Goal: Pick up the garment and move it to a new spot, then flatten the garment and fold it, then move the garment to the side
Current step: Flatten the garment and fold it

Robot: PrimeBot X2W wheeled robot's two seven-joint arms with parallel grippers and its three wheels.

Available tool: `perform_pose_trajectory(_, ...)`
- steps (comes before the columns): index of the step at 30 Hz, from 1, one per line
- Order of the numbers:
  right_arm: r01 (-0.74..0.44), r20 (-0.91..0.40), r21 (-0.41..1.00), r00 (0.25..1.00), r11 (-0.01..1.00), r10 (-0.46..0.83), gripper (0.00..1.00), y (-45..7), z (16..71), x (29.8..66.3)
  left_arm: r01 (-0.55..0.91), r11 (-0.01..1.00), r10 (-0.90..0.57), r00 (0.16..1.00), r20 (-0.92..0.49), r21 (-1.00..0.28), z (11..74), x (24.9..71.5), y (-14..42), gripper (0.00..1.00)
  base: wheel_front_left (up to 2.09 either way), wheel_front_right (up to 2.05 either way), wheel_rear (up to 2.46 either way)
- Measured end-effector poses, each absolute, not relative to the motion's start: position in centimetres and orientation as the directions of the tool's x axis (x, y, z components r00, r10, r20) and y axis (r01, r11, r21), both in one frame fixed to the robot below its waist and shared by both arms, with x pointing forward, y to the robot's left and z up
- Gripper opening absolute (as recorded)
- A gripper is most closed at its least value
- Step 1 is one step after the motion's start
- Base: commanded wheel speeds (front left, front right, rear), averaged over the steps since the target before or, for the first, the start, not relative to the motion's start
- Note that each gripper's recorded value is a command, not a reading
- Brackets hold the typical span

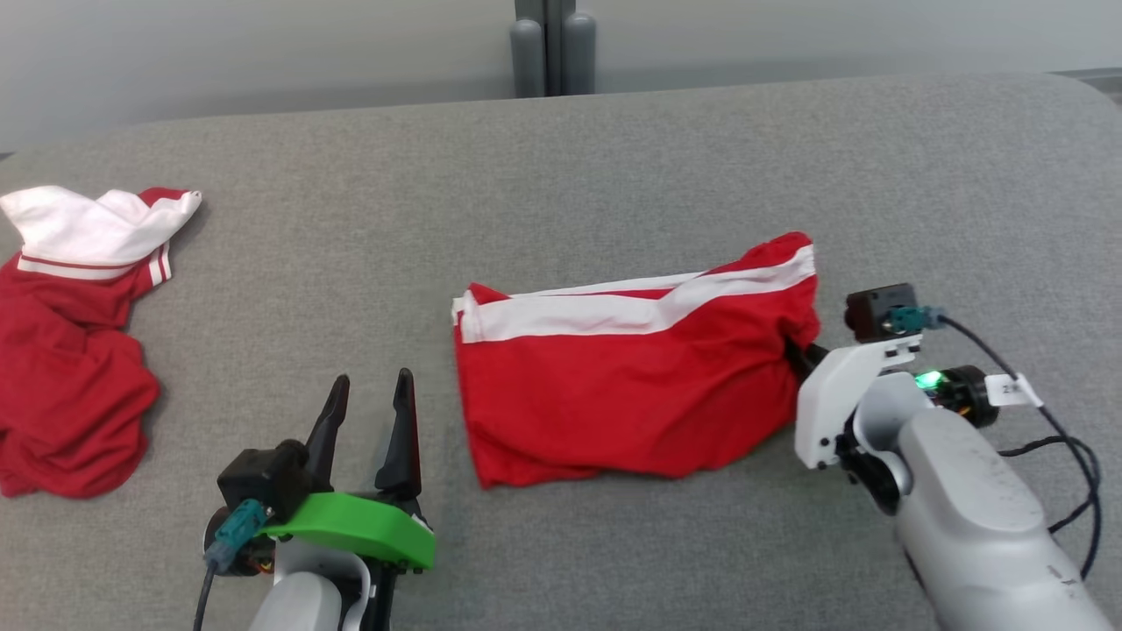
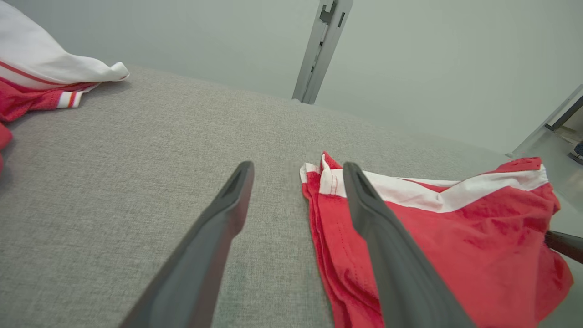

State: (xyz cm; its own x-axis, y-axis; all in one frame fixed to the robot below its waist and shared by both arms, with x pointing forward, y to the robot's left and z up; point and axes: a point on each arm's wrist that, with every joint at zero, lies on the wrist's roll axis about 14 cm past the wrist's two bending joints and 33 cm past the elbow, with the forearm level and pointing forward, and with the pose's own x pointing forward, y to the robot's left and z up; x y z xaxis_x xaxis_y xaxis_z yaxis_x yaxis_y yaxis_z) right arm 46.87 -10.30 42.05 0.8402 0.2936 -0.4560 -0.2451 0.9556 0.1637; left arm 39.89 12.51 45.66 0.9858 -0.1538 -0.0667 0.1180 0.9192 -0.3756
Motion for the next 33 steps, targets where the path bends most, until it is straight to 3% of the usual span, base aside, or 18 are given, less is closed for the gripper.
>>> perform_pose_trajectory(7,-0.111,-0.451,0.113,0.88,0.987,0.15,0.0,-18.0,43.0,46.7,0.153,0.911,-0.18,0.983,-0.036,-0.384,46.6,40.4,11.3,1.0,0.0,0.0,0.0)
perform_pose_trajectory(11,-0.077,-0.434,0.158,0.89,0.984,0.139,0.0,-18.9,43.6,46.2,0.163,0.908,-0.188,0.982,-0.028,-0.385,46.8,40.5,11.0,1.0,0.0,0.0,0.0)
perform_pose_trajectory(23,-0.297,-0.275,0.349,0.874,0.889,0.4,0.0,-8.3,48.8,46.3,0.157,0.91,-0.181,0.983,-0.027,-0.384,46.9,40.4,11.2,1.0,0.0,0.0,0.0)
perform_pose_trajectory(33,-0.454,-0.3,0.336,0.779,0.825,0.55,0.0,-1.4,47.7,45.1,0.112,0.913,-0.134,0.991,-0.028,-0.392,47.0,39.7,12.8,1.0,0.0,0.0,0.0)
